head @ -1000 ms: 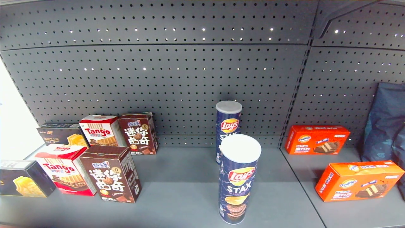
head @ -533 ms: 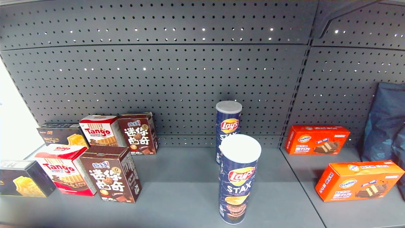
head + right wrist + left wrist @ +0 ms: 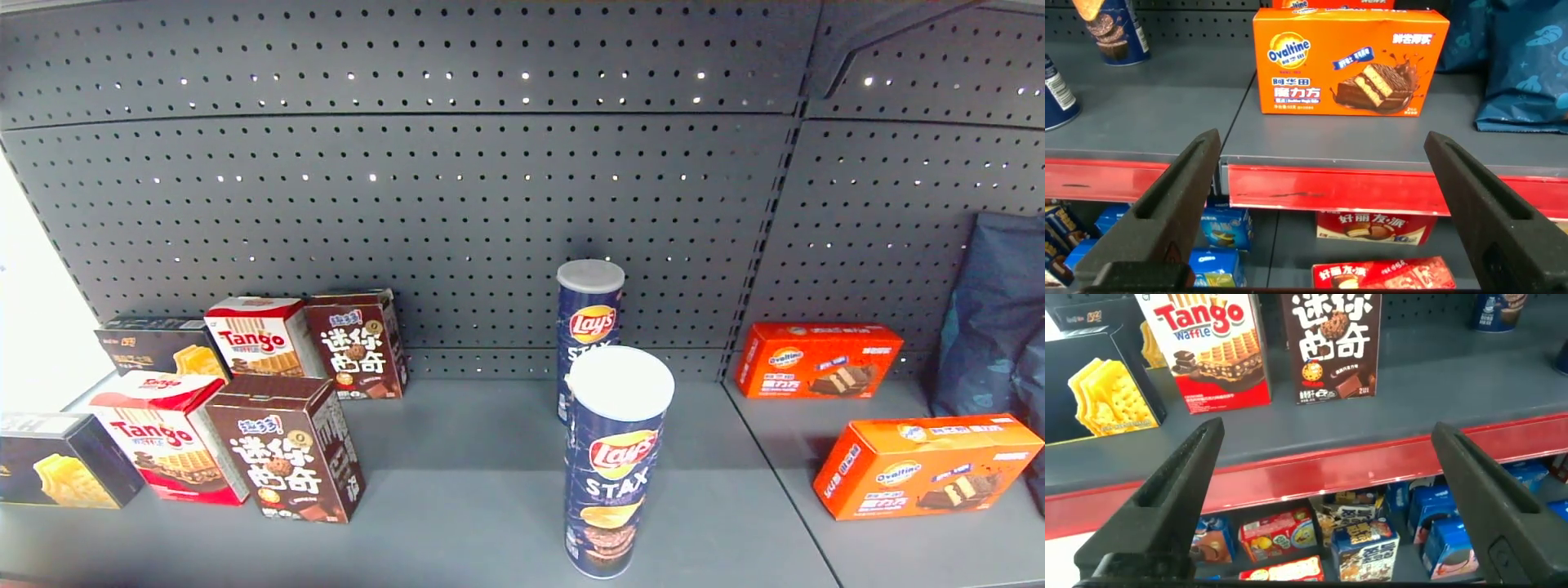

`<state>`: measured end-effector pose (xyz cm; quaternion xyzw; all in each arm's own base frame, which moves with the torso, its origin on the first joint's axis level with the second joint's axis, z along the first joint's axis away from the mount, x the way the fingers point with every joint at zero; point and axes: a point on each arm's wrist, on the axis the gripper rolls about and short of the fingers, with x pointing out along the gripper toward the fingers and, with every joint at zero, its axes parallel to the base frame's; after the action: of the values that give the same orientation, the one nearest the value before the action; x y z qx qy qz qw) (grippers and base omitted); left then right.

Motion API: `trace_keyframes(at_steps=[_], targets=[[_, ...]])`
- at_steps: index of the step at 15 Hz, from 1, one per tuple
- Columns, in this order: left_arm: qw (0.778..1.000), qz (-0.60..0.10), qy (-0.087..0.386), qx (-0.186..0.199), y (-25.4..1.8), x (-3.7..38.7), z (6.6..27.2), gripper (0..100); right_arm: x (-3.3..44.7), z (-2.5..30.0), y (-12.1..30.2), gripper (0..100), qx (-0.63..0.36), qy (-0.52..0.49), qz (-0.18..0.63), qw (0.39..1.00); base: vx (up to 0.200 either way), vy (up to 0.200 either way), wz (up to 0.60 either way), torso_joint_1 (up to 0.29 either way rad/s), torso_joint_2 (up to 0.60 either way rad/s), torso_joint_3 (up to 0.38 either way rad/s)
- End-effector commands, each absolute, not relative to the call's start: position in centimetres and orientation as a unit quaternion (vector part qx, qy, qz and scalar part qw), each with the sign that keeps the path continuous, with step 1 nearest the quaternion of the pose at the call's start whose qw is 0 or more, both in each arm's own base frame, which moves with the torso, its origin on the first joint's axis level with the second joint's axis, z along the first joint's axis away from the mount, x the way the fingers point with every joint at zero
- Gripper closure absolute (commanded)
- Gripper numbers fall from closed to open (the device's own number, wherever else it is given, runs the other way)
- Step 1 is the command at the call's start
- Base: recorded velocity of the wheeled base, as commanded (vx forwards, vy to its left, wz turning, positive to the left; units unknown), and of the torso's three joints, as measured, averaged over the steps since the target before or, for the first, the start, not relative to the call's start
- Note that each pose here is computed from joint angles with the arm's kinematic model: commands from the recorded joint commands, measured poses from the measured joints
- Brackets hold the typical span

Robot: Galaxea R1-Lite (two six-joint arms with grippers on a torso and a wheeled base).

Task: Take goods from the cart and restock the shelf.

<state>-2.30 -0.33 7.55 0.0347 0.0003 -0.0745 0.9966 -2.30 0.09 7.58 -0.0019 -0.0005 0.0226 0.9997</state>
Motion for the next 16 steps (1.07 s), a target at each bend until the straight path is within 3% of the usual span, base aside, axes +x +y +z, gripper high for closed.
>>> trace_keyframes(at_steps=[1, 6, 8, 12, 14, 16], targets=[[0.997, -0.074, 0.0, 0.034, -0.33, -2.3, 7.55, 0, -2.29, 7.57, 0.09, 0, -0.002, 0.0, 0.023, 1.0, 0.0, 0.0, 0.0, 0.0, 0.0, 0.0], [0.997, -0.065, 0.0, 0.034, -0.29, -2.3, 7.55, 0, -2.29, 7.59, 0.09, 0, -0.002, -0.001, 0.023, 1.0, 0.0, 0.0, 0.0, 0.0, 0.0, 0.0], [0.998, -0.053, 0.0, 0.034, -0.24, -2.29, 7.55, 0, -2.29, 7.57, 0.09, 0, -0.002, 0.0, 0.023, 1.0, 0.0, -0.2, 0.0, -0.002, 0.0, -0.002], [0.998, -0.05, 0.001, 0.031, -0.22, -2.29, 7.55, 0, -2.29, 7.59, 0.09, 0, -0.002, -0.001, 0.023, 1.0, 0.0, 0.0, 0.0, 0.0, 0.0, 0.0], [0.998, -0.048, 0.001, 0.031, -0.21, -2.29, 7.55, 0, -2.29, 7.57, 0.09, 0, -0.002, 0.0, 0.023, 1.0, 0.0, -0.2, 0.0, 0.007, 0.0, 0.002], [0.998, -0.048, 0.001, 0.031, -0.21, -2.29, 7.55, 0, -2.29, 7.59, 0.09, 0, -0.002, -0.001, 0.023, 1.0, 0.0, 0.0, 0.0, 0.0, 0.0, 0.0]])
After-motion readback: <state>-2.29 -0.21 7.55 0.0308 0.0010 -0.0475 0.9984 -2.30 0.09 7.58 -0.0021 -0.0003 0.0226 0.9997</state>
